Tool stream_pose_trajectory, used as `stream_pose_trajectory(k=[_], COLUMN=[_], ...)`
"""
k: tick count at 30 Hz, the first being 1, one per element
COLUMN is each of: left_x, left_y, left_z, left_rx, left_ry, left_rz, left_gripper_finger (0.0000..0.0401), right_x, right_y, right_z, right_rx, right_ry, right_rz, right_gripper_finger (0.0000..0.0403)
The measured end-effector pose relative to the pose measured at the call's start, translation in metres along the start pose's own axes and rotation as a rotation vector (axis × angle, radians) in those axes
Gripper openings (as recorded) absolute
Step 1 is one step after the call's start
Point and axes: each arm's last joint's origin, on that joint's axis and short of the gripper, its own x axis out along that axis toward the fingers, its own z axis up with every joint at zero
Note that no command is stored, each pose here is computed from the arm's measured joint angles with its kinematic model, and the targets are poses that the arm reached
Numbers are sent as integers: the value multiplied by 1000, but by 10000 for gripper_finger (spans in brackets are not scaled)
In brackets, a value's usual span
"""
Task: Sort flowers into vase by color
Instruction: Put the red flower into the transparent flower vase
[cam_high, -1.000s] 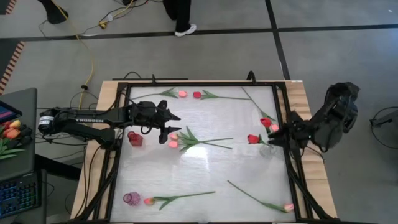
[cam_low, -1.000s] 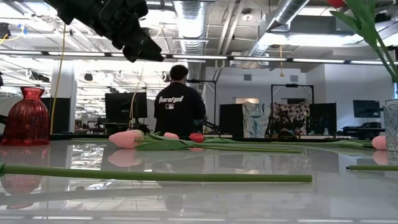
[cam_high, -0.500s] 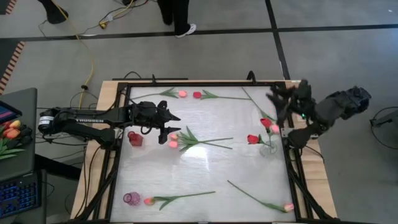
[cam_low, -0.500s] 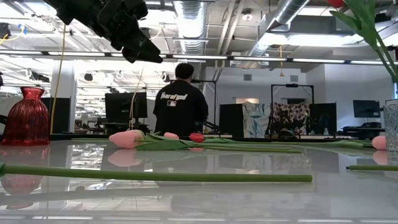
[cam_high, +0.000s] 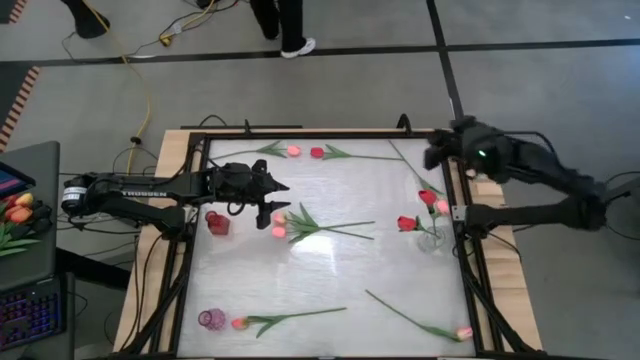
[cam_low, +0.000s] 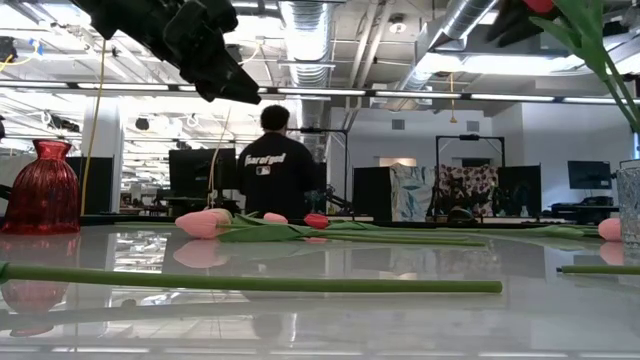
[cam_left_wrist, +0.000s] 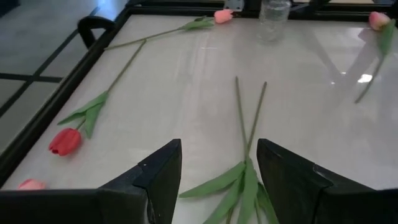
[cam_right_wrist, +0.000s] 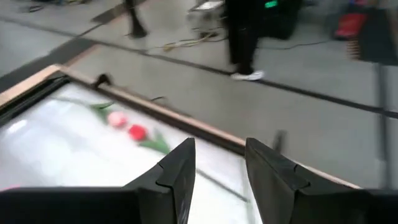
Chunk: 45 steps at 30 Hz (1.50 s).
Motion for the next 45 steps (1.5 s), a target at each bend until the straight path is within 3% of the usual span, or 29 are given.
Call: stream_pose_trajectory(k=[5, 10, 15, 22, 31, 35, 40, 45], left_x=[0, 0, 0, 0, 0, 0, 0, 0], left_y=[8, 13, 13, 13, 14, 14, 14, 14], left_z=[2, 2, 2, 1, 1, 1, 1, 1], left_rx=[-19, -29, -26, -23, -27, -11, 5, 20], left_ry=[-22, -24, -23, -12, -12, -12, -17, -17], left_rz=[32, 50, 50, 50, 52, 56, 80, 80], left_gripper_finger=[197, 197, 197, 197, 197, 197, 197, 197], right_x=[60, 121, 182, 250, 285, 293, 308, 317], right_y=[-4, -32, -56, -64, -40, -35, -39, -40], right_z=[-2, 2, -1, -38, -70, -79, -90, -97], right_rx=[-42, 2, 59, -113, -421, -495, -569, -584], right_ry=[67, 117, 153, 338, 478, 554, 623, 680], right_rz=[141, 149, 260, 323, 526, 569, 488, 498], right_gripper_finger=[166, 166, 166, 166, 166, 166, 166, 166])
